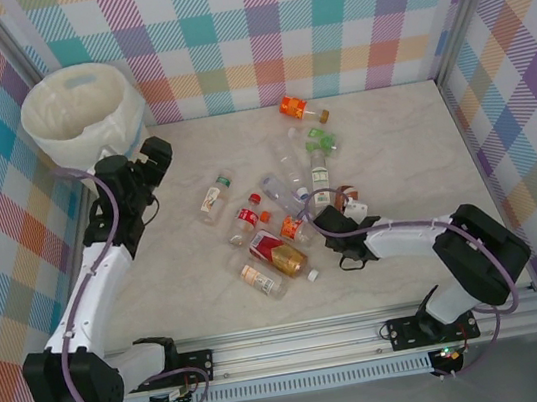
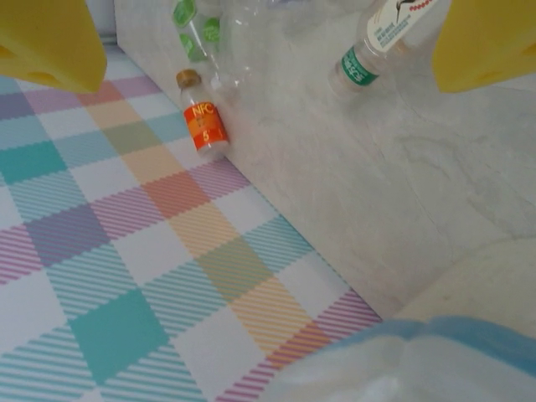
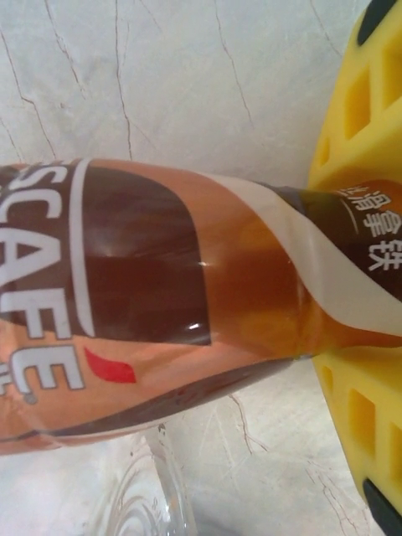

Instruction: Put the plastic bottles in the bin

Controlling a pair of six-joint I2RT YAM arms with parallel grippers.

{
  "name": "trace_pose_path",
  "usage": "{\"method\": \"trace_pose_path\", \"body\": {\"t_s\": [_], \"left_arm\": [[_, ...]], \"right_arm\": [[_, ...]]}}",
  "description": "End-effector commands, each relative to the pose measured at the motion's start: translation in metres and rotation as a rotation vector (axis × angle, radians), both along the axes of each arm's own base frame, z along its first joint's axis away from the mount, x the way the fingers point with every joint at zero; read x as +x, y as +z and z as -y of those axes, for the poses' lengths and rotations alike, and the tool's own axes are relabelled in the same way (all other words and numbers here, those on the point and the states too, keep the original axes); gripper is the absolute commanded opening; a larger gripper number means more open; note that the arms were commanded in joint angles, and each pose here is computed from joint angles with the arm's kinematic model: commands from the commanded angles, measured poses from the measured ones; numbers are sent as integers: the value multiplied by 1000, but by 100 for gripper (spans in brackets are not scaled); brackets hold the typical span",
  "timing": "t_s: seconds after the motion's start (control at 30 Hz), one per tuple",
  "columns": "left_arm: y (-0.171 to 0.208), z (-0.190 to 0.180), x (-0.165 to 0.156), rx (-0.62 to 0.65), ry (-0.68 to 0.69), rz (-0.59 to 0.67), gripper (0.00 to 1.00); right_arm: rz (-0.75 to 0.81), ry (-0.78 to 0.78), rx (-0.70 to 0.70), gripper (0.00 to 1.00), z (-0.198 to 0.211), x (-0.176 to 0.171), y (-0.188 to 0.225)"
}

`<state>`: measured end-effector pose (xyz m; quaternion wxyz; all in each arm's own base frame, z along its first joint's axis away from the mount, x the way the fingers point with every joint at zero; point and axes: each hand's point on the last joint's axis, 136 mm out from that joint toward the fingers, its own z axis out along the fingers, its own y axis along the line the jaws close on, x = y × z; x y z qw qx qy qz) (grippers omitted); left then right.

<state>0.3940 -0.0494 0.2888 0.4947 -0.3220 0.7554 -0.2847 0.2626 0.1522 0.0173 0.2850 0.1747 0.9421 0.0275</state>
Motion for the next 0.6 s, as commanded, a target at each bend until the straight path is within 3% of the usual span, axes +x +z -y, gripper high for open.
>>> {"method": "trace_pose_path", "body": {"t_s": [0.0,0.33,0.57], "left_arm": [[-4,29,2,28,-132,-14,100],[-28,73,8,41,-286,-39,100],[-42,97,4,42,-424,-74,100]], "right_arm": [[-12,26,-9,43,4,-8,-11],[66,67,15,26,9,-10,0],[162,197,-33,17,14,-10,24]]}}
